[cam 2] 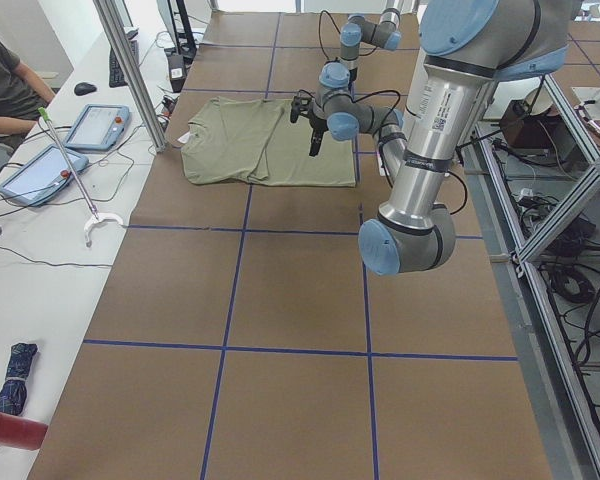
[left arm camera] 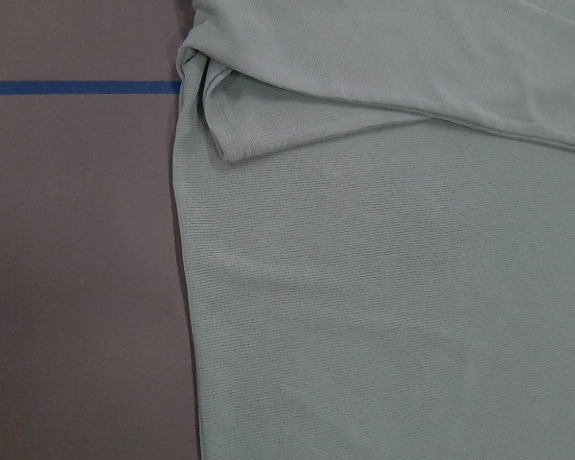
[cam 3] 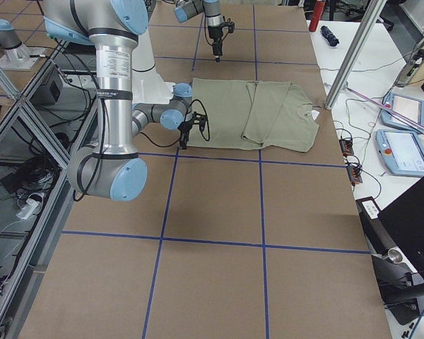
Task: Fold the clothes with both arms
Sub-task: 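Lower both grippers to the shirt hem corners nearest the robot and grasp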
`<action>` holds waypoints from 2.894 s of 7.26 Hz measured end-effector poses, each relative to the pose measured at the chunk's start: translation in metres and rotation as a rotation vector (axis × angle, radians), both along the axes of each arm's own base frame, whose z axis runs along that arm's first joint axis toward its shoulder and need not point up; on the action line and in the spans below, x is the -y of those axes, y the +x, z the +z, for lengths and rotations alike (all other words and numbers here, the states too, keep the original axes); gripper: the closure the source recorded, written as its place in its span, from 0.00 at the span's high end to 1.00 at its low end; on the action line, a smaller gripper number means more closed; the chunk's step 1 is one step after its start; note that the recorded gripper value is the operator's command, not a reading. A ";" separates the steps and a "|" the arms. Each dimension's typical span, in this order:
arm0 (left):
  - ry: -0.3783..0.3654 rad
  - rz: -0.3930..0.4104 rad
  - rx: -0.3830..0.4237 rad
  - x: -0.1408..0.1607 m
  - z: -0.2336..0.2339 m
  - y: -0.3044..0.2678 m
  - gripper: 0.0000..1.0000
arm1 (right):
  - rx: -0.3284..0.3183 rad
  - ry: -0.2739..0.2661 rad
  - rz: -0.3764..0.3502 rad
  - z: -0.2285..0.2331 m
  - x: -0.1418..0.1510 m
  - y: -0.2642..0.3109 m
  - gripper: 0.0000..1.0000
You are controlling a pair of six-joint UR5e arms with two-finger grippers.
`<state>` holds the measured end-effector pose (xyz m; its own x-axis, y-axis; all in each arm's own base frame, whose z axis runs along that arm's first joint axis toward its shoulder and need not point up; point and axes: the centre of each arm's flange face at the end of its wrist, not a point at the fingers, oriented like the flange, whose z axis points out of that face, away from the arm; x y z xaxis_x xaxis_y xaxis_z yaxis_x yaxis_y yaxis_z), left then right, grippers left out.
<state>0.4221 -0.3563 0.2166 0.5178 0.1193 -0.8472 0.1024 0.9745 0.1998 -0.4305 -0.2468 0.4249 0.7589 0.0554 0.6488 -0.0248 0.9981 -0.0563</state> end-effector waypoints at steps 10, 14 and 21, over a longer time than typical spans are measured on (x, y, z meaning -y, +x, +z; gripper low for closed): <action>-0.149 -0.022 0.038 -0.056 0.027 0.055 0.98 | 0.090 0.004 0.039 -0.043 0.012 0.023 0.00; -0.256 -0.024 0.152 -0.124 0.073 0.125 0.93 | 0.102 0.007 0.078 -0.048 0.029 0.035 0.00; -0.262 -0.060 0.167 -0.108 0.082 0.118 0.85 | 0.107 0.008 0.089 -0.051 0.034 0.037 0.00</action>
<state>0.5406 -0.2486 0.2983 0.6519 -0.1268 -0.7476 0.1479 0.9882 -0.0386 -0.3931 -0.2812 0.3741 0.6776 0.1142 0.7265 -0.1076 0.9926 -0.0557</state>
